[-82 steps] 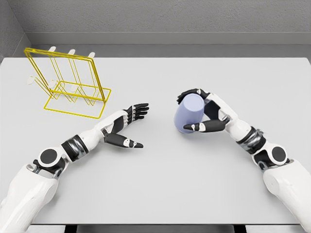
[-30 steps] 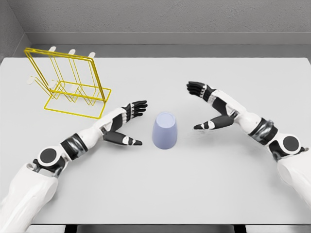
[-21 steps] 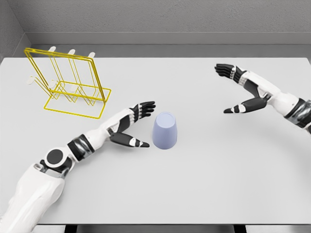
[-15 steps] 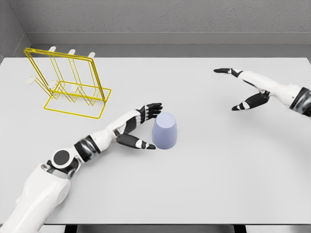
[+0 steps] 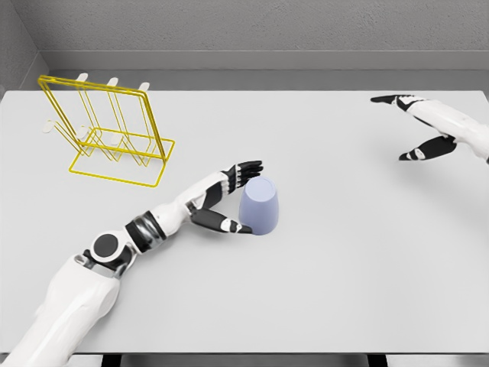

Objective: Place the cup on the cup holder with both arms

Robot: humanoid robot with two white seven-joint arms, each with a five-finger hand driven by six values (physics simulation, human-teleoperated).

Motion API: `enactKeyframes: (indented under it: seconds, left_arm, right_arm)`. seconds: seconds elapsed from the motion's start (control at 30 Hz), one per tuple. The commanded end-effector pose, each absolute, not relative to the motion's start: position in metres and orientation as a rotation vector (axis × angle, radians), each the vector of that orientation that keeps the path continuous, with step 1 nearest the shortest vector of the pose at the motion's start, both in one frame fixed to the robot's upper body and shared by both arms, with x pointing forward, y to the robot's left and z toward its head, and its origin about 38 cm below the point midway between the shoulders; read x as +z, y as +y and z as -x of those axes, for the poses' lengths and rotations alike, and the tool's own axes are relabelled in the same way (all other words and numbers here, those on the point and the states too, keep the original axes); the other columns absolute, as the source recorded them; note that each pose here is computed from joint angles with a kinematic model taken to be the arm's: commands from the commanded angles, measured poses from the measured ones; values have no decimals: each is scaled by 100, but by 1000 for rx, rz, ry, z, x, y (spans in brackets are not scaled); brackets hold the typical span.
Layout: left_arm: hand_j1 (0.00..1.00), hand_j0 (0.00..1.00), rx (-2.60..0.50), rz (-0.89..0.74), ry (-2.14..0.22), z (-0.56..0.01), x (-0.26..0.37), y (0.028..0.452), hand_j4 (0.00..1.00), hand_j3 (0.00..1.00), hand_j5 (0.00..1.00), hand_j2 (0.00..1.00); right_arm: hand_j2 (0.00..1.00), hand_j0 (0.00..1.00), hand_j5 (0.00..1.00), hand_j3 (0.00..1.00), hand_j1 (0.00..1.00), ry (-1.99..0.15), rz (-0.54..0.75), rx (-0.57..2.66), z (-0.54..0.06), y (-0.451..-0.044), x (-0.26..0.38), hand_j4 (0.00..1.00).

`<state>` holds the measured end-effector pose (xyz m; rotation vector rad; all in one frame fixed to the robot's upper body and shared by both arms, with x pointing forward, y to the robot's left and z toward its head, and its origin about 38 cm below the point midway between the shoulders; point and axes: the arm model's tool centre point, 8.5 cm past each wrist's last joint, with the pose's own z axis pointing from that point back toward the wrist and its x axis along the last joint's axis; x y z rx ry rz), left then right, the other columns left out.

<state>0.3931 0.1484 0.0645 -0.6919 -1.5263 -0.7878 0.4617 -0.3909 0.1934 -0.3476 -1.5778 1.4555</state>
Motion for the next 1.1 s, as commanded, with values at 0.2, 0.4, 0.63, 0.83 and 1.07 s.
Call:
enactKeyframes:
  seconds: [0.2, 0.4, 0.63, 0.83, 1.07]
  left_arm:
    - [100, 100, -774, 722, -1537, -392, 66, 137, 100, 100, 100, 100]
    - [100, 100, -785, 709, -1530, -392, 63, 136, 100, 100, 100, 100]
    - [100, 100, -785, 710, -1531, -392, 63, 135, 100, 100, 100, 100]
    - [100, 100, -792, 712, -1534, -391, 64, 128, 100, 100, 100, 100]
    - [60, 60, -790, 710, -1535, -391, 63, 130, 60, 60, 60, 60]
  right_arm:
    - [100, 100, 100, 100, 100, -1567, 355, 1425, -464, -398, 191, 100]
    - [100, 100, 100, 100, 100, -1567, 348, 1415, -465, -396, 187, 100]
    - [100, 100, 100, 100, 100, -1564, 351, 1410, -466, -398, 187, 100]
    - [100, 100, 100, 100, 100, -1562, 353, 1410, -465, -399, 187, 100]
    - [100, 100, 100, 100, 100, -1561, 354, 1412, -466, -399, 187, 100]
